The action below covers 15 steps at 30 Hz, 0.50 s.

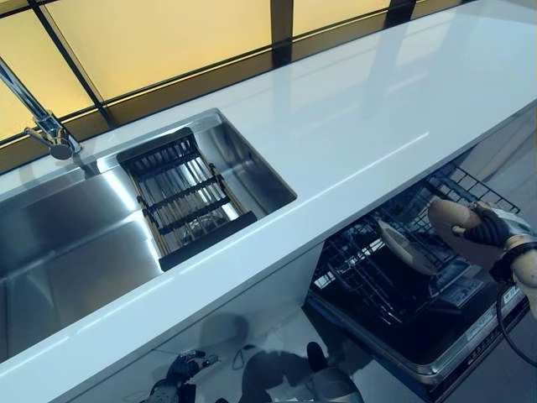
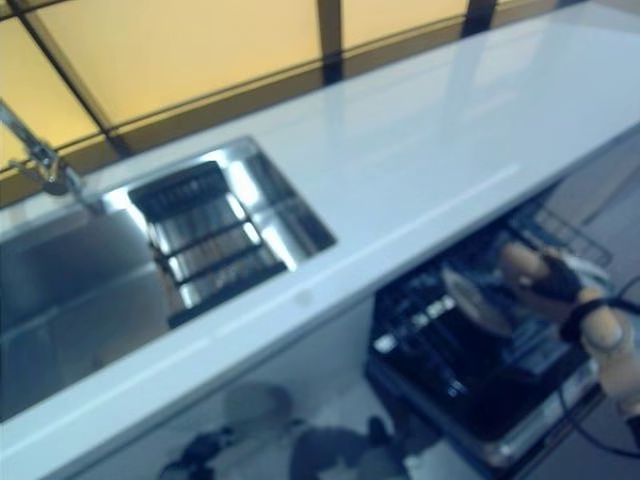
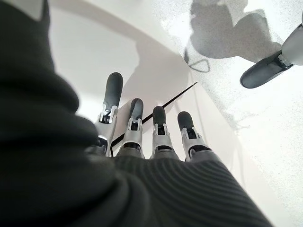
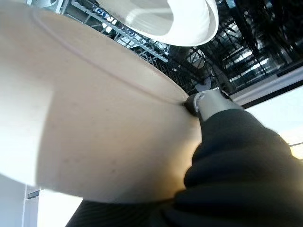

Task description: Take plates into dishwasher

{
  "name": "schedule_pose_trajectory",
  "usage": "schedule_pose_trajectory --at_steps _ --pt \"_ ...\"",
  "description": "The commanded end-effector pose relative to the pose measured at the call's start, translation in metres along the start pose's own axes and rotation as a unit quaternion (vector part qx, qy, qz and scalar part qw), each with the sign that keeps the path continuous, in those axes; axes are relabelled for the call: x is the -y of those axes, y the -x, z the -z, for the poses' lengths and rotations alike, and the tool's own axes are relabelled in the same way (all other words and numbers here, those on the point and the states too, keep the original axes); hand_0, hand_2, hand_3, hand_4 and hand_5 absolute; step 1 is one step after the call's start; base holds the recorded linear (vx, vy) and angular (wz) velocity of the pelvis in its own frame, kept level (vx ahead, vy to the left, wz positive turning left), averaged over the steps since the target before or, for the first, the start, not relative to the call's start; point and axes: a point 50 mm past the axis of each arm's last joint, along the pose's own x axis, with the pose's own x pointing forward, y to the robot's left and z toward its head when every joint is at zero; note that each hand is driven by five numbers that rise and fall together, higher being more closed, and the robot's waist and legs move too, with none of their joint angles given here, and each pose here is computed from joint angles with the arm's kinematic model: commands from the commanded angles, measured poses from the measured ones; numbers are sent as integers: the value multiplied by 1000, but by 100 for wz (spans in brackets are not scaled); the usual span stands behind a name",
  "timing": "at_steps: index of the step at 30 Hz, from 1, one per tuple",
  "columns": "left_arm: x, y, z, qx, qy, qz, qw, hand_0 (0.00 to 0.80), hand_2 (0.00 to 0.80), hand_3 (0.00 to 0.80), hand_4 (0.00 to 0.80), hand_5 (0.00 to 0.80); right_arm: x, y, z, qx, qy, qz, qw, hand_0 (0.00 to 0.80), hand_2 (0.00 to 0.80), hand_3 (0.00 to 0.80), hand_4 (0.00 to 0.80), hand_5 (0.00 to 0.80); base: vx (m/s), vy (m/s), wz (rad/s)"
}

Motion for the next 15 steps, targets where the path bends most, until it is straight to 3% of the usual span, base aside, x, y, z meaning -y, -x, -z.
schedule_pose_trajectory --at_steps 1,15 --pt "-25 -10 -46 71 -34 -31 996 0 0 0 0 0 15 -14 -14 18 -23 62 998 800 800 800 800 800 -3 -3 6" --pt "-24 -10 -50 77 -36 -29 996 0 0 0 0 0 -31 -24 -9 -23 -71 13 997 800 800 800 800 800 8 -7 5"
